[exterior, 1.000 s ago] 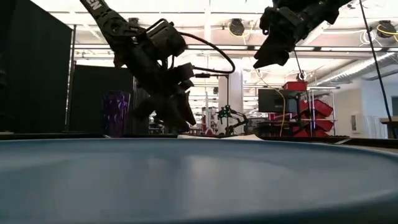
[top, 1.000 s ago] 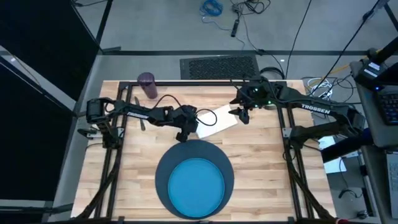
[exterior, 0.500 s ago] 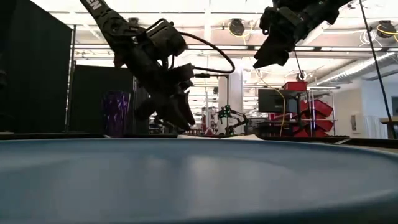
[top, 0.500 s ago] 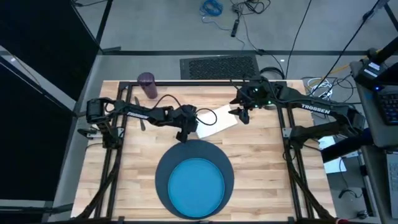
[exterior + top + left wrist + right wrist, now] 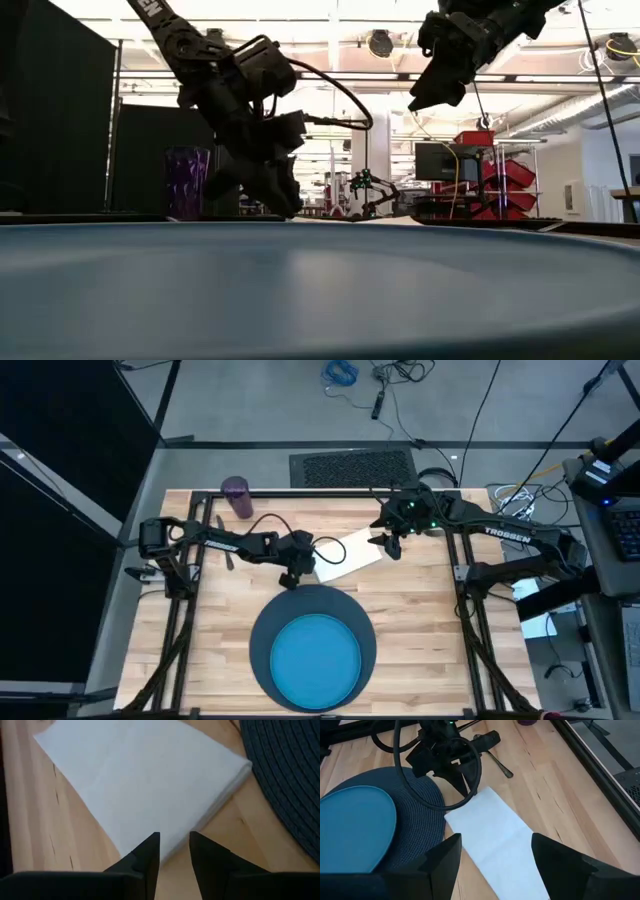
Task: Set table place
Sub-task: Move the white napkin to the middle left of the table
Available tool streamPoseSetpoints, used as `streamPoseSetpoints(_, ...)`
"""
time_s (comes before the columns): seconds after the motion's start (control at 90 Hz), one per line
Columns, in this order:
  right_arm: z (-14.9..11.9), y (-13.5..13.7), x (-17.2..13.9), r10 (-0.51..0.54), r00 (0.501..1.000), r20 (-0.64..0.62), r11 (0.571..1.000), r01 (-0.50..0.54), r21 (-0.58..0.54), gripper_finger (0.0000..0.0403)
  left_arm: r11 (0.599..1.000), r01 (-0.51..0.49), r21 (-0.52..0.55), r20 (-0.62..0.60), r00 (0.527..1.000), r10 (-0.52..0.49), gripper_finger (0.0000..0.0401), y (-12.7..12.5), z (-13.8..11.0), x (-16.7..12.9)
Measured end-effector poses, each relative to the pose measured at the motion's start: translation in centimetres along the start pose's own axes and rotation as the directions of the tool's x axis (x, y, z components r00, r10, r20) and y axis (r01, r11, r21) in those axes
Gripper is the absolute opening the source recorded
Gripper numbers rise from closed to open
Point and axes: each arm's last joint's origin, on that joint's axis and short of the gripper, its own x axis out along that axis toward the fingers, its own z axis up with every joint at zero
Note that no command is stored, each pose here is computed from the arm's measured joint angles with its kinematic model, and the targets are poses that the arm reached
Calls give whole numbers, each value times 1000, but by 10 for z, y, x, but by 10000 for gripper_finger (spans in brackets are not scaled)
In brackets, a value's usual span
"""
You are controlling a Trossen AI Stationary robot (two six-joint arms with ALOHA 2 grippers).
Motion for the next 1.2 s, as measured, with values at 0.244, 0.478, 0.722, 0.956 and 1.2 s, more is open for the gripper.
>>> streamPoseSetpoints(0.244, -1, 0, 0, 1, 1000, -5, 1000, -1, 1, 228, 1000, 28, 9, -26, 999, -27, 91, -6, -6, 17)
streamPoseSetpoints(0.478, 0, 0, 0, 0, 1000, -3, 1000, 0, 0, 228, 1000, 17, 12, -39, 999, -17, 91, -7, -7, 24)
streamPoseSetpoints(0.722, 0, 0, 0, 0, 1000, -3, 1000, 0, -1, 228, 987, -10, 158, -90, 996, 24, 16, -12, -2, 24)
streamPoseSetpoints(0.956, 0, 0, 0, 0, 1000, -3, 1000, 0, 5, 228, 982, -25, 189, -144, 988, 53, 1, -16, 1, 20)
streamPoseSetpoints(1.2, -1, 0, 0, 1, 1000, -10, 1000, 0, 19, 228, 990, 61, 128, -277, 961, -23, 0, -28, -3, 0)
